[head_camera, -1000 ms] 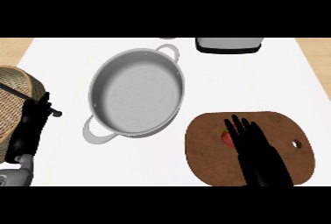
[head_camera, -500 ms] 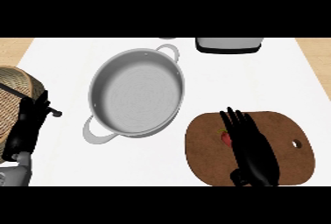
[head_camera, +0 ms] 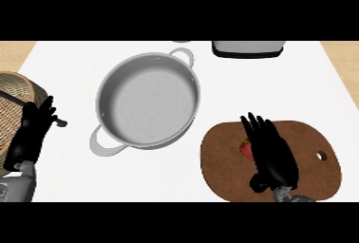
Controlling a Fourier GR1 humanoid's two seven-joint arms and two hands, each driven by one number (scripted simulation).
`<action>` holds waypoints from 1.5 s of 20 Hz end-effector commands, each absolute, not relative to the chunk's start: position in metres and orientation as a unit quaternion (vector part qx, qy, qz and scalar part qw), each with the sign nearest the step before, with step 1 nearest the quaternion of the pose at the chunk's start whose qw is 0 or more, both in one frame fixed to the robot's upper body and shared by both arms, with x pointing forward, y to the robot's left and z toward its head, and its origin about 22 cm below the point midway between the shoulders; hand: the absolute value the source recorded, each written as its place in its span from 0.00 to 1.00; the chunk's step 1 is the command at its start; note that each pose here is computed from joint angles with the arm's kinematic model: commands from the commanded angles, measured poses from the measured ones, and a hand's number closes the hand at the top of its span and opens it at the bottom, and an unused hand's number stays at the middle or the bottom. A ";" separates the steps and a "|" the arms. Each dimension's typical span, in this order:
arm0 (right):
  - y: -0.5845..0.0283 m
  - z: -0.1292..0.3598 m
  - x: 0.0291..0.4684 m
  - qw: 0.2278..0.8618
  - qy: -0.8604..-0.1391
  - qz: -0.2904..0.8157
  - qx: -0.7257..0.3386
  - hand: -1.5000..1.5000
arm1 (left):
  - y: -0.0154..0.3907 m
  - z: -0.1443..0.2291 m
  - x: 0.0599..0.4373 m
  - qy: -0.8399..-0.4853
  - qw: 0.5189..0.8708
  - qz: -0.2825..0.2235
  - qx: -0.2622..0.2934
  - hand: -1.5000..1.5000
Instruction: Pick the bell pepper from the cutting board and place it in the pot
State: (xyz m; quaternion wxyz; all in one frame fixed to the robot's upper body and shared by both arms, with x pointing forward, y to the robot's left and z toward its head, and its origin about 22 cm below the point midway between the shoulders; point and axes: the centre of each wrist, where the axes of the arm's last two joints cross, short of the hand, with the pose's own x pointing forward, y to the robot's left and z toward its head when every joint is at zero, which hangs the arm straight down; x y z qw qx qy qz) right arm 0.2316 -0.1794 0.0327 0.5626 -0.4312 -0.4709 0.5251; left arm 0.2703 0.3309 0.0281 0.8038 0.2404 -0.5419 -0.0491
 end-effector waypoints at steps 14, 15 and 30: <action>-0.192 0.003 0.251 0.584 -0.462 0.523 -0.414 0.00 | 0.328 0.030 0.262 -0.537 0.804 -0.045 0.250 0.50; -0.187 0.015 0.255 0.588 -0.460 0.521 -0.414 0.00 | 0.332 0.034 0.266 -0.546 0.801 -0.049 0.240 0.50; -0.178 0.016 0.257 0.471 -0.531 0.528 -0.466 1.00 | 0.334 0.016 0.263 -0.543 0.802 -0.046 0.243 0.50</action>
